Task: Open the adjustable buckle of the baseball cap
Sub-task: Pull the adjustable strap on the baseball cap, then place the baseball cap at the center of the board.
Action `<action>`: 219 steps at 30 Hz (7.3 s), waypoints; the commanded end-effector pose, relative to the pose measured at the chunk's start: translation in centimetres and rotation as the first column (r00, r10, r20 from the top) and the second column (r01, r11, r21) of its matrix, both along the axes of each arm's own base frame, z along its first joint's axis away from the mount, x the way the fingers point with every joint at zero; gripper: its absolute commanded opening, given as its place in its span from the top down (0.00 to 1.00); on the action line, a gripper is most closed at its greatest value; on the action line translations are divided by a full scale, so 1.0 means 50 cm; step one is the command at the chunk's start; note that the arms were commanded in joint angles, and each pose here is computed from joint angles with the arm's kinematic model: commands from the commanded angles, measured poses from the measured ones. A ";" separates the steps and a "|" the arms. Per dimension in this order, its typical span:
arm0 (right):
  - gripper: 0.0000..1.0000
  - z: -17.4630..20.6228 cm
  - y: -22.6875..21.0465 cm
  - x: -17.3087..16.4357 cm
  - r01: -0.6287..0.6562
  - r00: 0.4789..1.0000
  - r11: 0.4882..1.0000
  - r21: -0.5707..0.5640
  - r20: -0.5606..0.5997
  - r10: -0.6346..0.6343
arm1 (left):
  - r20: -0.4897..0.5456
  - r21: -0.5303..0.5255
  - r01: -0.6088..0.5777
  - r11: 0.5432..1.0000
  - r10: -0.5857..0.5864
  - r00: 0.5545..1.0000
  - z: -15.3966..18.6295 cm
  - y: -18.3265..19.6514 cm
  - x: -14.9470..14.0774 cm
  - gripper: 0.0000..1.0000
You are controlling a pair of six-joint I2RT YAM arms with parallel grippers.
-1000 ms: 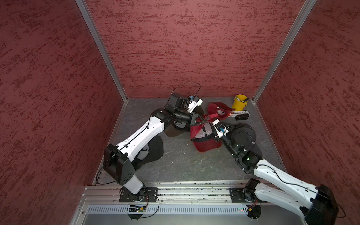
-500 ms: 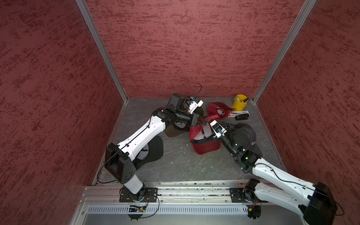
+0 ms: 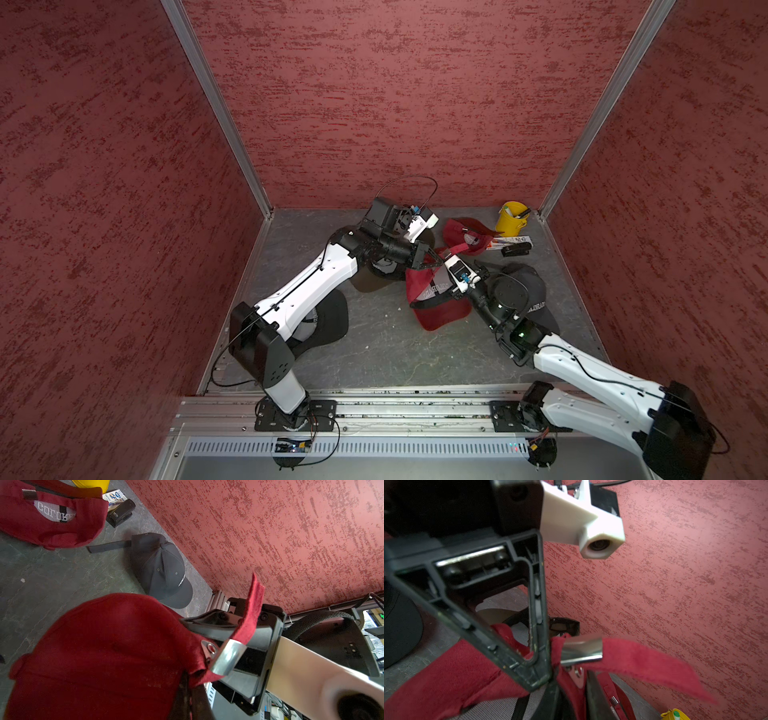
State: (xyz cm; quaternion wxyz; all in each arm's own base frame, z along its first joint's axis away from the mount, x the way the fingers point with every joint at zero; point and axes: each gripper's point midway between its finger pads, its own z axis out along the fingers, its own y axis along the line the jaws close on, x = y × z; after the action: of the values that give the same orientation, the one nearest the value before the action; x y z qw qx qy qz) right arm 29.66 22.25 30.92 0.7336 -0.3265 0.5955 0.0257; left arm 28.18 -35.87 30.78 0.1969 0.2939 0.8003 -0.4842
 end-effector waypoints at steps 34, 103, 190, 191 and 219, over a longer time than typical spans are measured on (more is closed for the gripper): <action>1.00 0.086 -0.044 0.001 0.095 0.991 0.921 0.379 0.050 -0.123 | -0.032 0.062 0.008 0.998 -0.006 0.999 -0.033 -0.004 -0.003 1.00; 1.00 0.203 -0.117 0.114 0.575 0.818 0.545 0.610 -0.438 -0.373 | 0.477 -0.163 -0.170 0.972 0.228 0.849 -0.016 -0.048 -0.012 0.21; 0.31 0.106 -0.232 -0.034 0.528 0.822 0.765 0.368 -0.448 -0.351 | -0.152 0.077 -0.490 0.868 0.496 0.855 -0.519 -0.148 -0.136 0.53; 0.30 0.100 -0.229 -0.032 0.527 0.821 0.768 0.364 -0.452 -0.349 | -0.144 0.096 -0.490 0.866 0.499 0.854 -0.521 -0.145 -0.141 0.50; 0.29 -0.013 -0.087 0.120 0.411 0.799 0.861 0.299 -0.572 -0.183 | 0.167 0.145 -0.688 0.711 0.668 0.725 -0.192 0.202 0.033 0.00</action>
State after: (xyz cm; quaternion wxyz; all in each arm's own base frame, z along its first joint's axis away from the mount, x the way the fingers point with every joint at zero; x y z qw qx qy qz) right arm 34.94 15.88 28.47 0.5782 -0.0338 0.8120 0.0724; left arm 29.61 -28.40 21.46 0.3872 0.0140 0.8706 -0.3034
